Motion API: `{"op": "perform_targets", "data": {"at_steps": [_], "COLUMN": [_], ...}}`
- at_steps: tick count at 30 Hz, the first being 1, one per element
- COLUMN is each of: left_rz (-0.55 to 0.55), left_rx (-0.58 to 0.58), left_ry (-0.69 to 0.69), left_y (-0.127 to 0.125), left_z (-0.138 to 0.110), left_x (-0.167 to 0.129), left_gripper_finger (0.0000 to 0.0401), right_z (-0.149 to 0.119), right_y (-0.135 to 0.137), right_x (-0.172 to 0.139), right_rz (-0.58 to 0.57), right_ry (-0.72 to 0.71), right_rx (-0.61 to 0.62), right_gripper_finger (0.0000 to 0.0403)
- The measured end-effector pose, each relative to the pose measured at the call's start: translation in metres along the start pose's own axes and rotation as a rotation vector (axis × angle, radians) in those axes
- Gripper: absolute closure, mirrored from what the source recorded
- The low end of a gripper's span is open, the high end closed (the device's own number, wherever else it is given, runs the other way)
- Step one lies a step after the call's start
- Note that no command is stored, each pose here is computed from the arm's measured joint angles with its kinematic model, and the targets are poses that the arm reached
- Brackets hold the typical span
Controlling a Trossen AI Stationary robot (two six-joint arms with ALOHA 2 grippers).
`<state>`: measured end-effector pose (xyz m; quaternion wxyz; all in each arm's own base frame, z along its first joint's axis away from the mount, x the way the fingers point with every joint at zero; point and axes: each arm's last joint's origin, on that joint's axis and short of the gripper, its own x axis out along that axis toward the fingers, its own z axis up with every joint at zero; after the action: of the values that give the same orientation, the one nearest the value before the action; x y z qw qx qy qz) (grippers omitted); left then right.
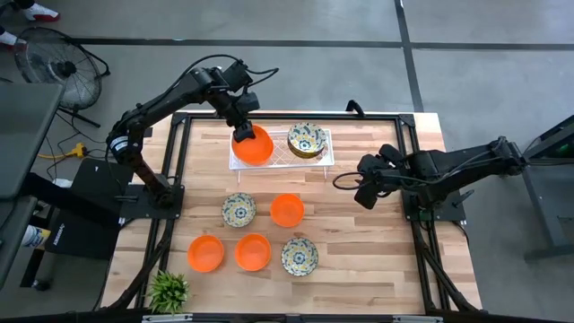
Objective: Pick & Place Mini bowls
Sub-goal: Stack the orange bowl on the other orange bowl on the shelf
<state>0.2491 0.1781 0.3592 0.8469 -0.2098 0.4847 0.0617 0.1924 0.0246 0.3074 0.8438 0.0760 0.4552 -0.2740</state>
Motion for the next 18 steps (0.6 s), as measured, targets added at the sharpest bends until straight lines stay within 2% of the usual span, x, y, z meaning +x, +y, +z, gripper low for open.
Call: {"op": "perform_targets", "data": {"at_steps": [9, 18], "left_rz": [-0.007, -0.032], "left_rx": [0.004, 0.016], "left_ry": [-0.001, -0.029], "left_y": [0.0000, -0.0005], "left_z": [0.0001, 0.0026], "left_x": [0.0001, 0.0000], "left_gripper_finger": [0.0254, 0.0190], "right_z": [-0.0001, -0.0001], "right_y": [-0.0001, -0.0001], "right_x": [0.0000, 0.0000], "right_rz": [-0.001, -0.001], "right_ry": [0.001, 0.001], "right_rx": [-0.001, -0.001], "right_gripper_finger": [0.0178, 0.0178]}}
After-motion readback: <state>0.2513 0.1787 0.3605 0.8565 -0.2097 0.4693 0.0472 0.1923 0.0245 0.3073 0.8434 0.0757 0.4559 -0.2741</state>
